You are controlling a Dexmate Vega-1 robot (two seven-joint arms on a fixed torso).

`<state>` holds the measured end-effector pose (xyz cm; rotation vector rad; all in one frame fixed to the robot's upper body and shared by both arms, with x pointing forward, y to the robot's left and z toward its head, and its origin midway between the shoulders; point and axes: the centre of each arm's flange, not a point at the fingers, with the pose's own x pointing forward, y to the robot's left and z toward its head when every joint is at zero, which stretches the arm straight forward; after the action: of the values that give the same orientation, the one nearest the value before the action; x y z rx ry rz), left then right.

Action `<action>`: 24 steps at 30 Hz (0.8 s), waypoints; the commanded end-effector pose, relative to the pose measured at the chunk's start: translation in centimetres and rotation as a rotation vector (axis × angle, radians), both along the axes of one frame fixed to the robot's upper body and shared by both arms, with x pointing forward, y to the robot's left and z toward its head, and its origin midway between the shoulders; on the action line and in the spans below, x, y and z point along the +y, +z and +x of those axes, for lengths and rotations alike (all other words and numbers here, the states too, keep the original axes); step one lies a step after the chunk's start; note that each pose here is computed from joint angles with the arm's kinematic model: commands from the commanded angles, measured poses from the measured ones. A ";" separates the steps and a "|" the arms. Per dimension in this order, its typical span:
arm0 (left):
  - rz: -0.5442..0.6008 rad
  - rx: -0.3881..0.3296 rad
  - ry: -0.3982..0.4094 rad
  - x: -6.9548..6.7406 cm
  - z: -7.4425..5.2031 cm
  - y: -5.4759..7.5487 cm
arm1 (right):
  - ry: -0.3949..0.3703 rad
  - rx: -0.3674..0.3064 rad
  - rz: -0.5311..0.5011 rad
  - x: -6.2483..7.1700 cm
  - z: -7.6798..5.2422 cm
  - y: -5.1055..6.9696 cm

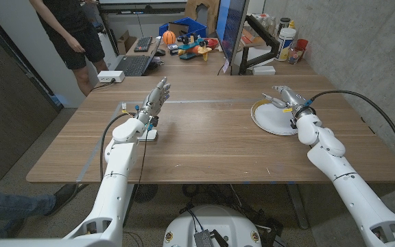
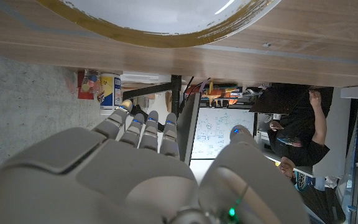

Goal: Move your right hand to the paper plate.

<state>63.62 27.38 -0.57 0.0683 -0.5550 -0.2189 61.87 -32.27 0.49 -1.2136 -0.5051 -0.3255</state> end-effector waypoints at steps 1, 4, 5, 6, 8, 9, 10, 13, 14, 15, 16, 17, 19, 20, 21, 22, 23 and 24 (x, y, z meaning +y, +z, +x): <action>0.001 -0.006 0.000 0.3 0.1 0.2 | -0.025 0.006 -0.026 0.4 0.2 -0.1; 0.002 -0.007 0.001 0.4 0.1 0.3 | -0.026 0.007 -0.027 0.5 0.3 -0.1; 0.002 -0.006 0.000 0.4 0.1 0.3 | -0.025 0.009 -0.028 0.6 0.3 -0.1; 0.003 -0.006 0.001 0.4 0.1 0.3 | -0.026 0.009 -0.031 0.6 0.3 -0.2; 0.004 -0.004 0.001 0.4 0.2 0.3 | -0.029 0.011 -0.039 0.7 0.4 -0.2; 0.004 -0.004 0.000 0.4 0.2 0.3 | -0.031 0.011 -0.042 0.7 0.4 -0.2; 0.005 -0.003 0.000 0.4 0.2 0.3 | -0.033 0.012 -0.043 0.7 0.4 -0.2; 0.006 -0.002 -0.001 0.4 0.3 0.3 | -0.037 0.015 -0.044 0.8 0.4 -0.2; 0.007 -0.001 -0.002 0.4 0.3 0.3 | -0.035 0.015 -0.047 0.7 0.4 -0.2; 0.006 -0.002 -0.002 0.4 0.3 0.3 | -0.037 0.015 -0.048 0.8 0.4 -0.2; 0.007 -0.001 -0.002 0.4 0.3 0.3 | -0.037 0.016 -0.051 0.8 0.3 -0.2; 0.007 -0.001 -0.002 0.4 0.4 0.3 | -0.038 0.018 -0.053 0.8 0.3 -0.2; 0.005 -0.001 -0.003 0.4 0.4 0.3 | -0.042 0.020 -0.056 0.8 0.3 -0.2; 0.005 -0.001 -0.002 0.4 0.4 0.3 | -0.042 0.020 -0.058 0.8 0.3 -0.2; 0.005 -0.002 -0.003 0.4 0.4 0.3 | -0.045 0.021 -0.058 0.8 0.2 -0.3; 0.005 -0.003 -0.002 0.4 0.4 0.3 | -0.046 0.023 -0.059 0.8 0.2 -0.3; 0.006 -0.002 -0.002 0.4 0.4 0.2 | -0.049 0.025 -0.056 0.8 0.2 -0.3; 0.005 -0.001 -0.003 0.5 0.4 0.2 | -0.048 0.026 -0.057 0.7 0.2 -0.3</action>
<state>63.91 27.71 -0.32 0.0727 -0.5563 -0.2213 62.20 -31.63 0.23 -1.2696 -0.4795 -0.3376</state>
